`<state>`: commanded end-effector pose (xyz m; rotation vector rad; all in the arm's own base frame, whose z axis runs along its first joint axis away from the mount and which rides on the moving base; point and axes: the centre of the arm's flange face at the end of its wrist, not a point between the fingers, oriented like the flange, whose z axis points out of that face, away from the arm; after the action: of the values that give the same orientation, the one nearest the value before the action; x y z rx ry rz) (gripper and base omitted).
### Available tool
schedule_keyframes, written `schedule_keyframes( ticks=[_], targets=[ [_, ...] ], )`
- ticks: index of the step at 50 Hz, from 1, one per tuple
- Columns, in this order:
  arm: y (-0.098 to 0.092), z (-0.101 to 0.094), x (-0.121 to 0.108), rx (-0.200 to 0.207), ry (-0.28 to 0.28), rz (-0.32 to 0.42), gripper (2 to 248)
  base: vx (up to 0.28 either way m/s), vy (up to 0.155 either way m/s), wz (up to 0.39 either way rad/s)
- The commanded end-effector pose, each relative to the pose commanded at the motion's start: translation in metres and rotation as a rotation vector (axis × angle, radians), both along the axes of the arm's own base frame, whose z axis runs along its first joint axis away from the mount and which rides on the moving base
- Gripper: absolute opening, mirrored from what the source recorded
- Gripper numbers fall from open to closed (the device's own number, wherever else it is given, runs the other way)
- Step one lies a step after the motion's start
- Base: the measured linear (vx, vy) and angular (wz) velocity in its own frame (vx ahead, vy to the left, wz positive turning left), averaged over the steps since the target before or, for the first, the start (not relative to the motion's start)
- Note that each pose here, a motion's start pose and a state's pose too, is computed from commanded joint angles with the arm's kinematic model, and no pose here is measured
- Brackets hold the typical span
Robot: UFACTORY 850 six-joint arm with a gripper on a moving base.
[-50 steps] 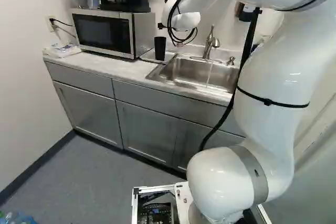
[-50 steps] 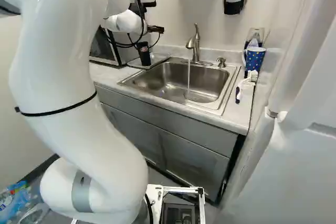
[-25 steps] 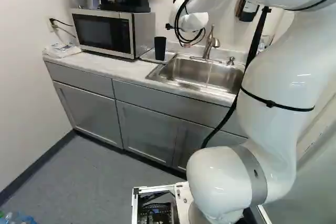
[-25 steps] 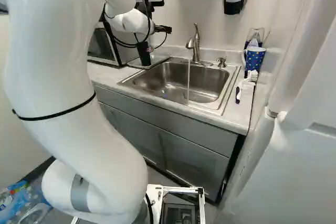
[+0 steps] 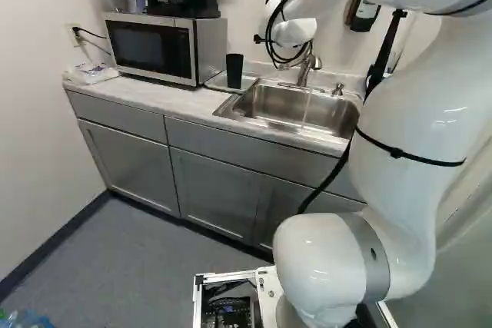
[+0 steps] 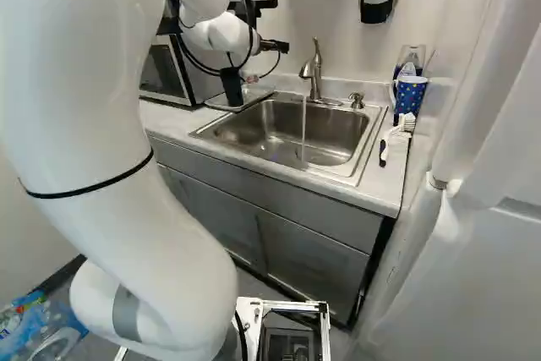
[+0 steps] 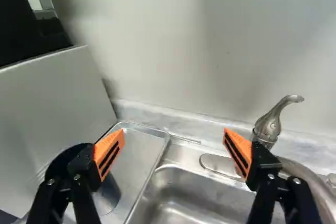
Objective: Rinse the cup and place it in the tray
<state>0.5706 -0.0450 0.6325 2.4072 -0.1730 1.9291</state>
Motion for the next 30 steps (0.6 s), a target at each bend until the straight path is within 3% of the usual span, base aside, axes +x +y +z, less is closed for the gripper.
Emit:
schedule_keyframes(
  ticks=[30],
  targets=[
    [-0.028, 0.032, 0.004, -0.006, -0.058, -0.048, 247, 0.000, 0.000, 0.000]
  ],
)
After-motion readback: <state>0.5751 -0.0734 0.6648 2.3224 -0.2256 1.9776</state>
